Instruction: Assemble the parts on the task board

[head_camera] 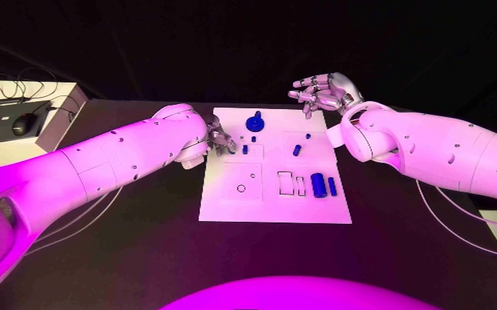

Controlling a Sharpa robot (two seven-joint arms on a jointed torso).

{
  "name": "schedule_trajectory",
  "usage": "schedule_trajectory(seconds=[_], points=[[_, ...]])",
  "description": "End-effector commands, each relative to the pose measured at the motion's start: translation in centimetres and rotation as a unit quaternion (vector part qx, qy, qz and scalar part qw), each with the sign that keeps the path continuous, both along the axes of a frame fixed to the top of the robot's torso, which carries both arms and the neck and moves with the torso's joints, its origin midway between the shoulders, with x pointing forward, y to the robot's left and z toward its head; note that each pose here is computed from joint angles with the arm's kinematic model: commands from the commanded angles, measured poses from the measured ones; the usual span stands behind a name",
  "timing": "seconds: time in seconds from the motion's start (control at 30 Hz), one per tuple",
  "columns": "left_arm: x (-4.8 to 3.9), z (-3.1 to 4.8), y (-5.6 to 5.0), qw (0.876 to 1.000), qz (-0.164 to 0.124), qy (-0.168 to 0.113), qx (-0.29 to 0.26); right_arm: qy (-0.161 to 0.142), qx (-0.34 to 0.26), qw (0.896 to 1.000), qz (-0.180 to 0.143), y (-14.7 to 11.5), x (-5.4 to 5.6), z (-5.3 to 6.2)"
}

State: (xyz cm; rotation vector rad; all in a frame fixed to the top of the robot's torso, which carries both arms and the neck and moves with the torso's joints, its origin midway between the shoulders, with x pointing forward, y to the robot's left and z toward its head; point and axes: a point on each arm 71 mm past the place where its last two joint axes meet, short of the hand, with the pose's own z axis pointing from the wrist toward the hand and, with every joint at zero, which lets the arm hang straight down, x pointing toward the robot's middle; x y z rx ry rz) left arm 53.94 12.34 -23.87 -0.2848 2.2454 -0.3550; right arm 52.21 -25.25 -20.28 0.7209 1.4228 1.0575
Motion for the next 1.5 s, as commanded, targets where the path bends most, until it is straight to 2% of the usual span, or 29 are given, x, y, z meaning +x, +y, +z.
schedule_trajectory(seconds=[0.03, 0.93, 1.5], points=[[-0.52, -0.52, -0.41, 1.000, -0.018, 0.018, 0.008, -0.001, 0.002, 1.000, 0.007, 0.12, -0.04, 0.03], [0.20, -0.48, -0.14, 1.000, -0.006, 0.003, 0.007, 0.000, 0.002, 1.000, 0.008, 0.22, -0.06, 0.04], [0.20, -0.68, 0.00, 1.000, -0.006, 0.023, 0.004, -0.001, 0.002, 1.000, 0.007, 0.19, -0.07, 0.06]])
